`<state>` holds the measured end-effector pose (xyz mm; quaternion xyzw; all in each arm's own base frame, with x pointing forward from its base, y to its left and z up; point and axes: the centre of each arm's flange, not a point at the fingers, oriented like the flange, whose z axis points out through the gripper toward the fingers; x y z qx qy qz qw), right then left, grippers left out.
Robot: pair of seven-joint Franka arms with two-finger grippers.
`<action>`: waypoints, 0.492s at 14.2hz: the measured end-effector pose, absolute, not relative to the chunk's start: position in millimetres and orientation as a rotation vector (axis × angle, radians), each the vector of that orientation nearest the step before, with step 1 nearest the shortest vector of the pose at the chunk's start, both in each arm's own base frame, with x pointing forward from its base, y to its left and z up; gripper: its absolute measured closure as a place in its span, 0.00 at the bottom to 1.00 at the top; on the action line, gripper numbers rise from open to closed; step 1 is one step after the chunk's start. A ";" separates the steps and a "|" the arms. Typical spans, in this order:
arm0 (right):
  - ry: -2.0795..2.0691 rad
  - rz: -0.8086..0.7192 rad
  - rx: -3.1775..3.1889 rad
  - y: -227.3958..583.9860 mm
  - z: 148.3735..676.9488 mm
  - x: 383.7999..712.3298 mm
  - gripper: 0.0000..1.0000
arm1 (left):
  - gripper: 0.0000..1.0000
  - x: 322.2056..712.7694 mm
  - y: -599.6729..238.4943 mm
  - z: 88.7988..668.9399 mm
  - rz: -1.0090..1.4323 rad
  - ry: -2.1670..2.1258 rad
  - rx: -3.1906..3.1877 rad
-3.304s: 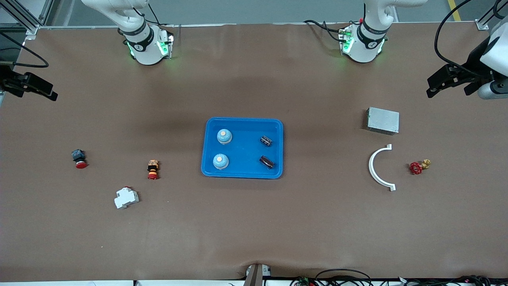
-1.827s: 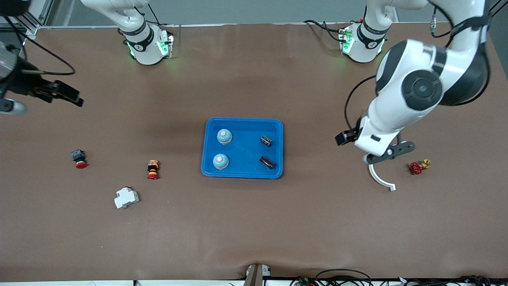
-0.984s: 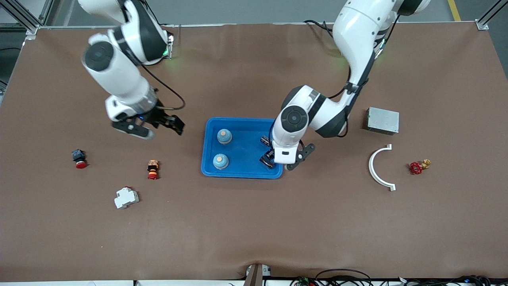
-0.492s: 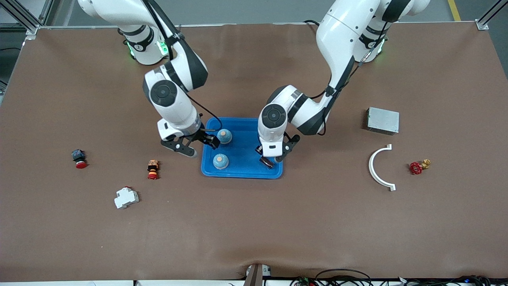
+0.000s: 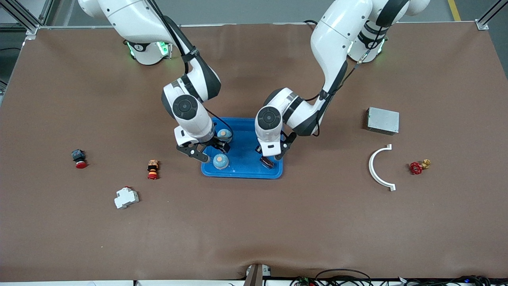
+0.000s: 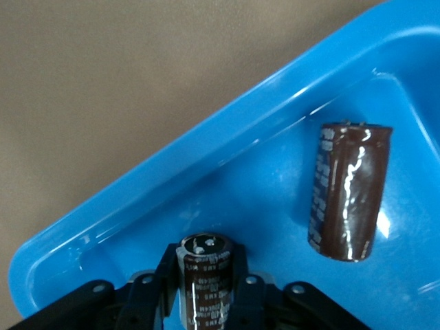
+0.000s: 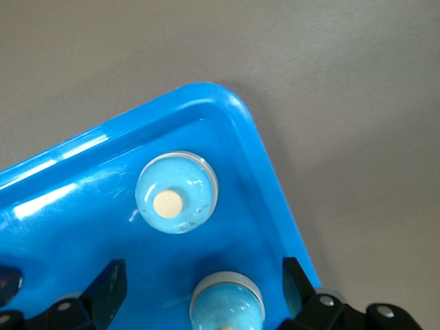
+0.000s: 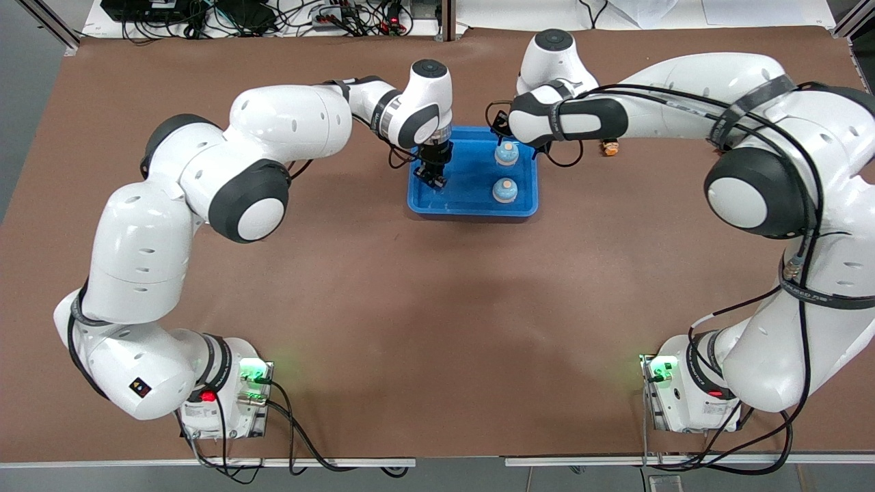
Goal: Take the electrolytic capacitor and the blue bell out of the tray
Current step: 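Grasp the capacitor with the left gripper while the right gripper descends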
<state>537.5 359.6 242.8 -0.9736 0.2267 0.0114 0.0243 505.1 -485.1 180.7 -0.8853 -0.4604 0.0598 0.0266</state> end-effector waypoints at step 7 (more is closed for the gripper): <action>0.727 0.007 -3.012 384.6 191.0 543.0 0.00 | 0.66 567.0 -414.3 276.3 0.119 -1.536 -2.663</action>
